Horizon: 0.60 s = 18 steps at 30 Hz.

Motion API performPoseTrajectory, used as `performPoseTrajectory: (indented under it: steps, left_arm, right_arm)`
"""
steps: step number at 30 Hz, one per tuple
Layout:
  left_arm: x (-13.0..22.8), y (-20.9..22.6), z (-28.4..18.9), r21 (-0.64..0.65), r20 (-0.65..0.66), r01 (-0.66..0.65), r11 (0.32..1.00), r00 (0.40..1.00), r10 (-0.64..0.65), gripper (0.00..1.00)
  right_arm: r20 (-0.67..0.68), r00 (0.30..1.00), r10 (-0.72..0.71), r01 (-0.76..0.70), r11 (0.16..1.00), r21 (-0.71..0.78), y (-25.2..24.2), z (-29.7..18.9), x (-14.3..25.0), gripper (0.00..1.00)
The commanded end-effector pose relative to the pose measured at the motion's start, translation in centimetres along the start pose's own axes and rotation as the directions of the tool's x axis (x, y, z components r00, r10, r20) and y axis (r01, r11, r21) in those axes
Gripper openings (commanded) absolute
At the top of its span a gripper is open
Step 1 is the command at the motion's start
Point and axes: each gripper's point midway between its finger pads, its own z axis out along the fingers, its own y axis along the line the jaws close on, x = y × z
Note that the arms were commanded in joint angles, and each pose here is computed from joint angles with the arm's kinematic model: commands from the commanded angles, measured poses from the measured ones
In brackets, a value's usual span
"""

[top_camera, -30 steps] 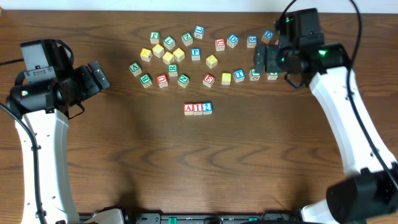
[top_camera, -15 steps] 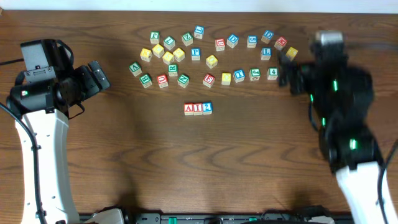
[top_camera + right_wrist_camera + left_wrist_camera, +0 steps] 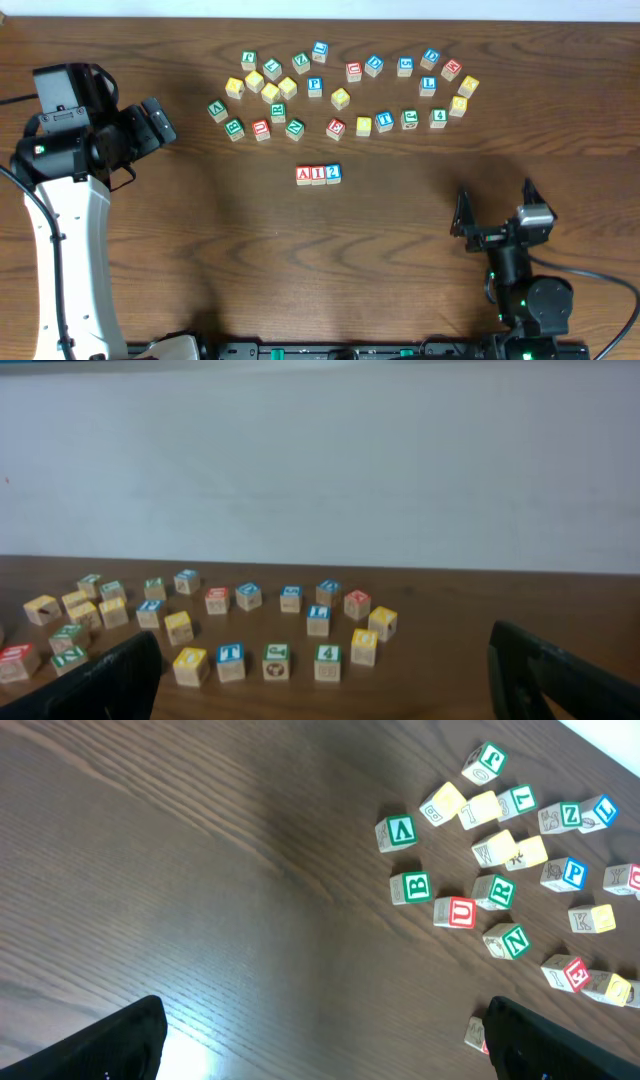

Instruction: Spell out AI2

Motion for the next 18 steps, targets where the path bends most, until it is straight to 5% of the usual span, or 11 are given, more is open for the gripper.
performPoseTrajectory:
  steps: [1,18]
  left_arm:
    - [-0.6,0.0,-0.8,-0.001,0.027,-0.006,1.0,1.0,0.006,1.0]
    - [-0.6,0.0,-0.8,-0.001,0.027,-0.006,1.0,1.0,0.006,1.0]
  right_arm:
    - [0.026,0.999,0.026,-0.026,1.0,0.006,-0.2,-0.6,1.0,0.99]
    - [-0.144,0.989,0.029,-0.03,1.0,0.0,-0.1,-1.7,6.6,0.99]
